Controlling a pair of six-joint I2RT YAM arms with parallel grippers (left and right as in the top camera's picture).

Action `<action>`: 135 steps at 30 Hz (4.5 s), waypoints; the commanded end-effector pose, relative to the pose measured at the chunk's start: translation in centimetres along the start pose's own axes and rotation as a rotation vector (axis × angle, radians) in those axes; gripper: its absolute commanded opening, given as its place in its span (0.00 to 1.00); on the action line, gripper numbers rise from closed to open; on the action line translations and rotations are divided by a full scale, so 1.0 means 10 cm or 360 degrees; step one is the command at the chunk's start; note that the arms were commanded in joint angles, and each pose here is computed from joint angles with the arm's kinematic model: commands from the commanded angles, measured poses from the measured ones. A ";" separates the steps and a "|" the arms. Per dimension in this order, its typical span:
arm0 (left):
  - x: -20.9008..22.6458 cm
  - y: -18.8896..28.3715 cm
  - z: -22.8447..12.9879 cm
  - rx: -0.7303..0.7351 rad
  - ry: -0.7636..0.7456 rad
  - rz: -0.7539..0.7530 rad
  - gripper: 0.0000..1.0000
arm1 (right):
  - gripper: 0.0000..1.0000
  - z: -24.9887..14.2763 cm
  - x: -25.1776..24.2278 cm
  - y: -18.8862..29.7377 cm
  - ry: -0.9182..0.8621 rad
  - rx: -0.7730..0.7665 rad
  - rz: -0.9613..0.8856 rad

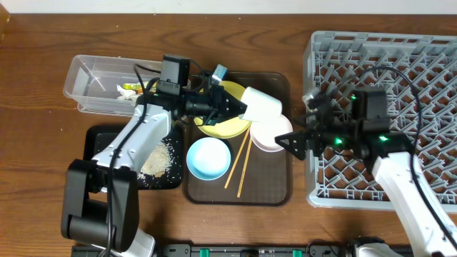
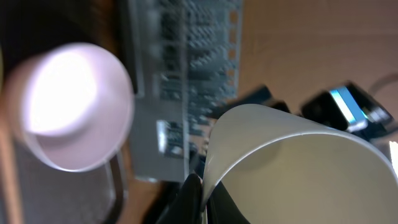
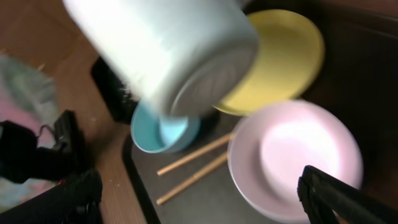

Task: Sort waste into correct bins and load items into the dishwasher rack
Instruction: 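Grasp the white cup with the left gripper and lift it, then hand the white cup from the left gripper to the right gripper, then place the white cup into the dishwasher rack with the right gripper, then reach the right gripper to the pink bowl and grasp its rim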

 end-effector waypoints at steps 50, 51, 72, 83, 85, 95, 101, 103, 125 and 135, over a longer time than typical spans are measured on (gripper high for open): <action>0.00 0.43 0.02 -0.0464 -0.0322 0.0759 0.57 | 0.20 0.37 -0.15 0.90 -0.0240 -0.0240 -0.0998; -0.03 0.48 -0.03 -0.0487 -0.0343 0.0846 0.57 | 0.20 0.36 -0.15 1.01 -0.0283 -0.0229 -0.1089; -0.23 0.96 -0.45 -0.0739 -0.0310 0.1524 0.57 | 0.01 -0.49 -0.51 1.99 -0.1482 0.0159 -0.1937; -0.22 0.96 -0.45 -0.0735 -0.0306 0.1526 0.57 | 0.18 -0.71 -0.89 1.86 -0.1685 0.0431 -0.1867; -0.22 0.96 -0.46 -0.0734 -0.0305 0.1526 0.57 | 0.60 -0.72 -0.94 1.82 -0.1705 0.0445 -0.1829; -0.17 0.98 -0.53 -0.0679 -0.0239 0.1586 0.58 | 0.93 -0.56 -0.90 1.79 -0.1675 0.0278 -0.1647; -0.09 1.03 -0.64 -0.0615 -0.0146 0.1719 0.59 | 0.89 -0.01 -0.67 1.84 -0.1297 -0.0049 -0.1468; -0.08 1.03 -0.67 -0.0589 -0.0123 0.1729 0.59 | 0.86 0.20 -0.55 1.75 -0.1077 -0.0139 -0.1349; -0.04 1.02 -0.71 -0.0552 -0.0090 0.1744 0.61 | 0.64 0.47 -0.24 -0.51 -0.0117 0.0529 -0.1026; -0.04 1.02 -0.71 -0.0551 -0.0090 0.1745 0.61 | 0.47 0.16 -0.67 -0.96 -0.0252 0.0723 -0.1059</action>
Point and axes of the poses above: each gripper's point midway between its finger pads, its own y axis back along the fingers, its own x axis along the line the jaws close on, z = x × y, the point moved 9 cm from there along y, back along the fingers, and after that the axes turned 2 degrees about -y, right-handed, at the moved point
